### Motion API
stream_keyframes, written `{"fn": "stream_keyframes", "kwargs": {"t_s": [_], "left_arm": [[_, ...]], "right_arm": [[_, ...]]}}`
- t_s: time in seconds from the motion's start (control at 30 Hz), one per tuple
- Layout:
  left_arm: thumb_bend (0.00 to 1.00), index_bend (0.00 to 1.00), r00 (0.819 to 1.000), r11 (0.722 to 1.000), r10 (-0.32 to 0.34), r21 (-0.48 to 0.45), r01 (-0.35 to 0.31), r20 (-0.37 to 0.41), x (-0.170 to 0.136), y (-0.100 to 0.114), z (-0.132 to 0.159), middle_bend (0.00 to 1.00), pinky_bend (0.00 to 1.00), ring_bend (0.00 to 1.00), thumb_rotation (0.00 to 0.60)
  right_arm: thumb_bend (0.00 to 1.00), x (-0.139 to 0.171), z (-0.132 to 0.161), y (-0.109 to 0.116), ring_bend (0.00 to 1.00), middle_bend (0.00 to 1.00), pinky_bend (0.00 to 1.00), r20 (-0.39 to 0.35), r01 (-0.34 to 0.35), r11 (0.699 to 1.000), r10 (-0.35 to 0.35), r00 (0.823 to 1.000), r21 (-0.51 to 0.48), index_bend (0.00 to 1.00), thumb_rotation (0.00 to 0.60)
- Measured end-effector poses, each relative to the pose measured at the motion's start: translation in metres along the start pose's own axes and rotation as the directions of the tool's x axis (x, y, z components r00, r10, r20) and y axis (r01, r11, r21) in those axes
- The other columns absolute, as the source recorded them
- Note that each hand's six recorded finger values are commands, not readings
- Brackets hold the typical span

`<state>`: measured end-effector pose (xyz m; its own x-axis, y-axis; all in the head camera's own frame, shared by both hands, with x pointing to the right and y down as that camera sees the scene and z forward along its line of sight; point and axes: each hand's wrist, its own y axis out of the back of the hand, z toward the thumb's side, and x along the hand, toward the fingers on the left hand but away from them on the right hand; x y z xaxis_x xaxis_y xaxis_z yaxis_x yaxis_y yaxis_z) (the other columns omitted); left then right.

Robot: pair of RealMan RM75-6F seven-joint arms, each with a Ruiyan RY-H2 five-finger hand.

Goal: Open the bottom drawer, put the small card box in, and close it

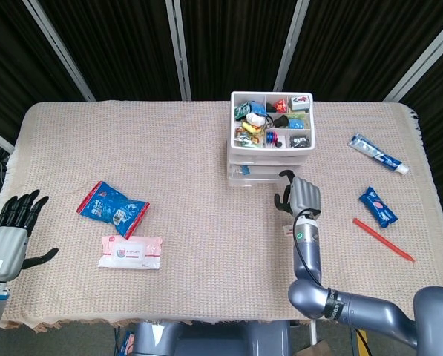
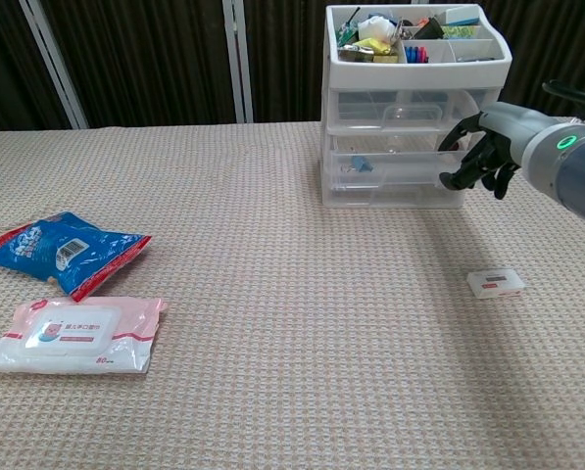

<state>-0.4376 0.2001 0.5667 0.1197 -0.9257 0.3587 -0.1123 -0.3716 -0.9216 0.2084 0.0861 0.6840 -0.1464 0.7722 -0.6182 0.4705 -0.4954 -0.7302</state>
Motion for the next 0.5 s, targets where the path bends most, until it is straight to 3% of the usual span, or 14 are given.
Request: {"fn": "stream_keyframes", "kwargs": {"t_s": [0.2, 0.5], "left_arm": [[0.1, 0.07, 1.0, 1.0, -0.001, 0.001, 0.001, -0.001, 0.0003, -0.0002, -0.0003, 0.0, 0.0, 0.0, 0.6], [0.1, 0.07, 1.0, 1.0, 0.002, 0.003, -0.002, -0.001, 0.0003, 0.0001, -0.0001, 0.0, 0.0, 0.0, 0.6]], "right_arm": [[0.37, -0.0005, -0.002, -0.0015, 0.75, 0.74, 0.65, 0.001, 0.004, 1.0, -0.004, 1.0, 0.004, 0.42, 0.6], [0.37, 0.0088, -0.0063, -0.006, 0.75, 0.74, 0.65, -0.015, -0.009, 1.0, 0.009, 1.0, -0.013, 0.45, 0.6]]}}
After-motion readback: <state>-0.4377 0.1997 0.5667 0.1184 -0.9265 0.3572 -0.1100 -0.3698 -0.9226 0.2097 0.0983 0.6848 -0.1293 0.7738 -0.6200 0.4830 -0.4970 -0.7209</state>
